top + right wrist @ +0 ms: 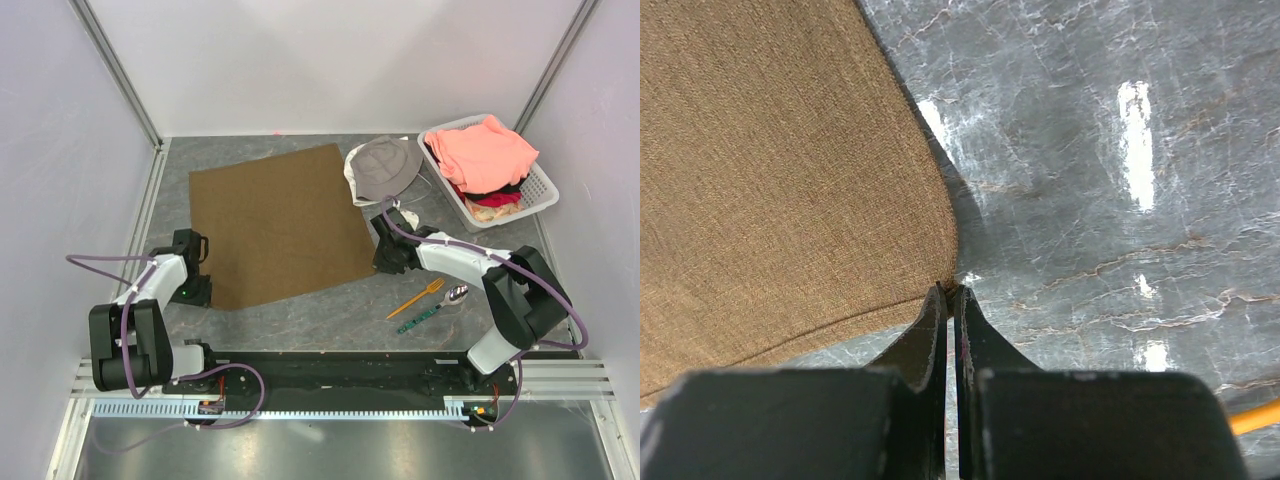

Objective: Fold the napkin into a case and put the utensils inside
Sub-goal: Pick up the flattened napkin from the center of the board, then fold and flatten the napkin at the center of the board.

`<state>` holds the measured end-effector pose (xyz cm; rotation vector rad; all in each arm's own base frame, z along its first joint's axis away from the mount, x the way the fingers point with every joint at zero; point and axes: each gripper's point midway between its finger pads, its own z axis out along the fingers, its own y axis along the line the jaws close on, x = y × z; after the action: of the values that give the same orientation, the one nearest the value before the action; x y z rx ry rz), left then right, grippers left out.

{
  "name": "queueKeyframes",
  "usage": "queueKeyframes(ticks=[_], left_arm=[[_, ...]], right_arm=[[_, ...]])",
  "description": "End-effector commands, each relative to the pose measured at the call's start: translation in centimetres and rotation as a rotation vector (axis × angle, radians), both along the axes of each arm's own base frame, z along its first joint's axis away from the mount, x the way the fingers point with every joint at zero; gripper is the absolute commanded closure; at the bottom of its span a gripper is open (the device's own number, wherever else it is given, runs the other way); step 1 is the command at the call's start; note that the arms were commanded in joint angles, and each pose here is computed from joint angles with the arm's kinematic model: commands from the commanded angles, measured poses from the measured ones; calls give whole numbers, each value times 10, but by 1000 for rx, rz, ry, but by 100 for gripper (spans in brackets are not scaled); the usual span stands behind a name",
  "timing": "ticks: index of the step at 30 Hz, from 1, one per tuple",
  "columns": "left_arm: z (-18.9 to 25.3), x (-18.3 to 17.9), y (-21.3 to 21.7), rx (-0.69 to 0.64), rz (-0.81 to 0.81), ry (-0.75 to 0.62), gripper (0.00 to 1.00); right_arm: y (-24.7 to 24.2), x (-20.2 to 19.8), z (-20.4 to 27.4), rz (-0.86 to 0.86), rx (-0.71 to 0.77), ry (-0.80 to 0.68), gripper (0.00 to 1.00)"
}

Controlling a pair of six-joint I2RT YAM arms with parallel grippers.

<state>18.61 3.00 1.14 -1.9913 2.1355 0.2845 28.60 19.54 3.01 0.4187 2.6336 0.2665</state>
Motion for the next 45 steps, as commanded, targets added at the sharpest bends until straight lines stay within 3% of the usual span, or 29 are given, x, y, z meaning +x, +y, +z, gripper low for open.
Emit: queueKeyframes(ticks=[1, 2, 8, 12, 19, 25, 28, 31, 34, 38, 45], left_arm=[[-4, -9, 12, 64, 20, -15, 93], [-1, -9, 13, 67, 20, -22, 98], [50, 6, 13, 81, -2, -204, 98], [97, 6, 14, 107, -48, -307, 98], [249, 20, 11, 209, -150, -798, 98], [414, -25, 2, 350, -226, -1237, 98], [470, -57, -4, 452, -287, -1400, 98], [511, -84, -12, 536, -339, -1549, 98], [526, -87, -14, 556, -359, -1577, 98], [519, -53, -9, 559, -381, -1510, 98], [440, 61, 14, 539, -411, -1257, 98]], right_arm=[[4, 4, 14, 11, 35, -42, 100], [5, 4, 15, 17, 35, -47, 100], [14, 19, 45, 147, 36, -146, 100], [23, 41, 111, 251, 47, -325, 100], [26, 29, 265, 367, 152, -669, 100], [10, -21, 395, 423, 274, -963, 100], [-14, -57, 464, 424, 324, -1146, 100], [-31, -80, 500, 420, 347, -1246, 100], [-37, -85, 512, 383, 373, -1280, 100], [-23, -46, 485, 309, 347, -1197, 100], [29, 44, 402, 271, 260, -1018, 100]])
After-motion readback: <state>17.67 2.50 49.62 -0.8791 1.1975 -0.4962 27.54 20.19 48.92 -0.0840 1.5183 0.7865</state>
